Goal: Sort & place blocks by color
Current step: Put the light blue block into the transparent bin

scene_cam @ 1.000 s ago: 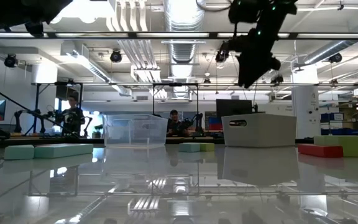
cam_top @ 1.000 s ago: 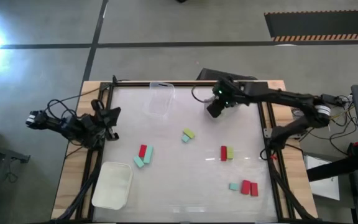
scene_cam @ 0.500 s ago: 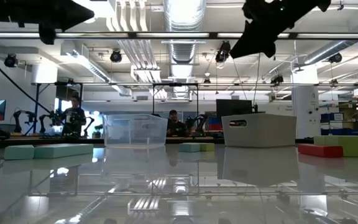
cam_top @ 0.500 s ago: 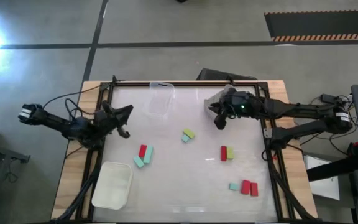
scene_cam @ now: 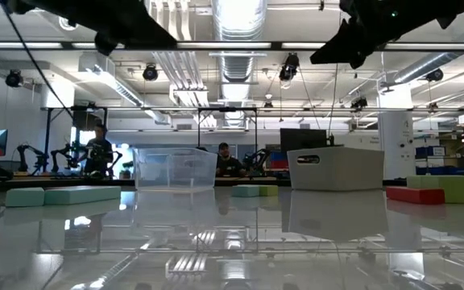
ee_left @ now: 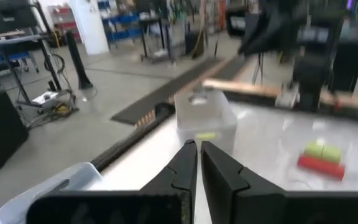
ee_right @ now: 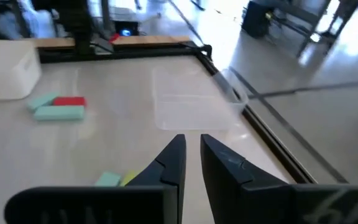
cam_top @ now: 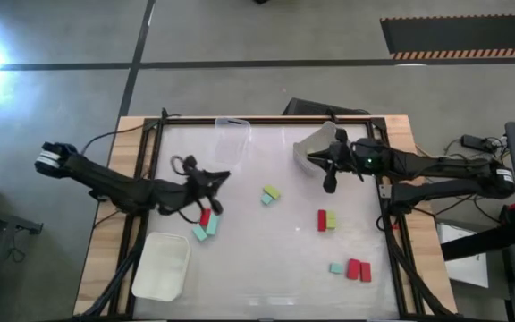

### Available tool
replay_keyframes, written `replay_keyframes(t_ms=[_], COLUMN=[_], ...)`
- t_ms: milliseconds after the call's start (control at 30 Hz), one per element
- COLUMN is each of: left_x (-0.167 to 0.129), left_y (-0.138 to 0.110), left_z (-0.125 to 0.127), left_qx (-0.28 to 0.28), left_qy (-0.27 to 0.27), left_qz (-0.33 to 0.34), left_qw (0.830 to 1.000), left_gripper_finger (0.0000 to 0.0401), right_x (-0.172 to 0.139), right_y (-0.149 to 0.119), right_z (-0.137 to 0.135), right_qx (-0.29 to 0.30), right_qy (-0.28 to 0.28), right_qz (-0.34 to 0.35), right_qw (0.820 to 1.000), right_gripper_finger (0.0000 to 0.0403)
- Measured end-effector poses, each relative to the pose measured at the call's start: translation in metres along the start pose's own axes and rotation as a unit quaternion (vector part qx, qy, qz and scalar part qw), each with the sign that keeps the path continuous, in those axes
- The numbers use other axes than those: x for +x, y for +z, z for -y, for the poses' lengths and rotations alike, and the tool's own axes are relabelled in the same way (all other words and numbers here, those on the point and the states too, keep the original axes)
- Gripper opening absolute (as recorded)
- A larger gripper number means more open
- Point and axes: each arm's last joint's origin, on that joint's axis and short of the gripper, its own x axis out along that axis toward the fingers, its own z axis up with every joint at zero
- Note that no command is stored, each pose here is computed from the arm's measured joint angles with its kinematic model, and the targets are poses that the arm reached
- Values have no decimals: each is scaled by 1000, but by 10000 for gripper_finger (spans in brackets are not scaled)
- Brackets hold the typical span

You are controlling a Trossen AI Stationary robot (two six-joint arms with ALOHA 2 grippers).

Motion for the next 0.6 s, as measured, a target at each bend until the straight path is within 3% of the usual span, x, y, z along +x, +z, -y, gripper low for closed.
replay_keyframes(t_ms=[133,267,400,600], left_x=[17,38,61,88], left_y=[4,4,0,-18], left_z=[19,34,39,42], left_qx=[18,17,-14,-41], left_qy=[-11,-62,-96,-80], left_qz=[-17,-46,-116,-231], left_qw=[1000,997,989,969], left_gripper_finger=[8,8,8,8], right_x=[-8,-15,-24,-37], right_y=[-3,-6,-7,-12], right_z=[0,0,-1,-2], right_qx=[-18,-39,-59,-83], right_qy=[11,9,32,56], right_qz=[34,68,109,149], right_qw=[999,997,992,984], right_gripper_finger=[38,38,38,38])
